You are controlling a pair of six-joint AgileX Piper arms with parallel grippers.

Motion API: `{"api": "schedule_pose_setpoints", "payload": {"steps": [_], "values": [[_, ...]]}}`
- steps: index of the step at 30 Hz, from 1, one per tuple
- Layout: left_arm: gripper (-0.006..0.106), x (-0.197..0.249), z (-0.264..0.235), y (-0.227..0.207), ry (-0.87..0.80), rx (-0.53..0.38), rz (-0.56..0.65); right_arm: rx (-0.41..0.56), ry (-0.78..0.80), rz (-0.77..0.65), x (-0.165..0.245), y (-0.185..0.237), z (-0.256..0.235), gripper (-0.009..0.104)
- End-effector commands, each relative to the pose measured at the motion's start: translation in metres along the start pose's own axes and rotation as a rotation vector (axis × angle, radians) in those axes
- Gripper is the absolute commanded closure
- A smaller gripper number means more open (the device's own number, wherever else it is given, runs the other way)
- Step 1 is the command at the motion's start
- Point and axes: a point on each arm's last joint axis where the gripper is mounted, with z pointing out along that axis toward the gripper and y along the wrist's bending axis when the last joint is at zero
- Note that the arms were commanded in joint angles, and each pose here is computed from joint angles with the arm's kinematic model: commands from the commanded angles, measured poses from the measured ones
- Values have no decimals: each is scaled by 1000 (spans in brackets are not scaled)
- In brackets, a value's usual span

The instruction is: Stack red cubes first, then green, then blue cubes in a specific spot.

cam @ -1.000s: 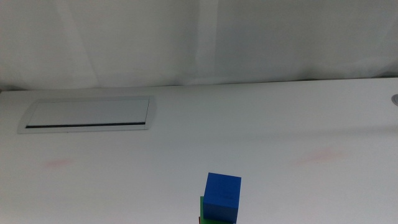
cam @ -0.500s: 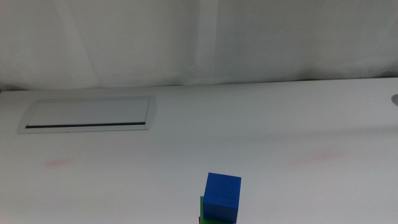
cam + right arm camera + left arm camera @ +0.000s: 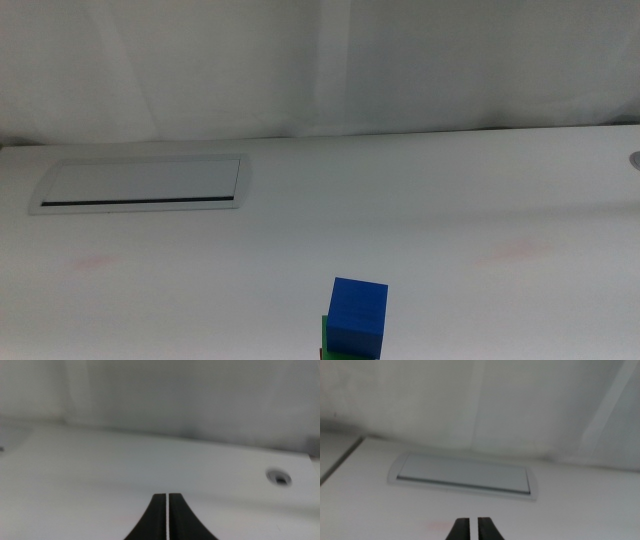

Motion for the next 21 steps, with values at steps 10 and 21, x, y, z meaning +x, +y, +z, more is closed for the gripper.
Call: {"api": "schedule_pose_setpoints", "payload": {"steps": [10,21], "values": [[103,38,28,0,-60,53,24,-43,-125,-32,30,9,30,97],[103,79,45,4,-74,84,28,-67,-81,-45,67,14,47,97]]}}
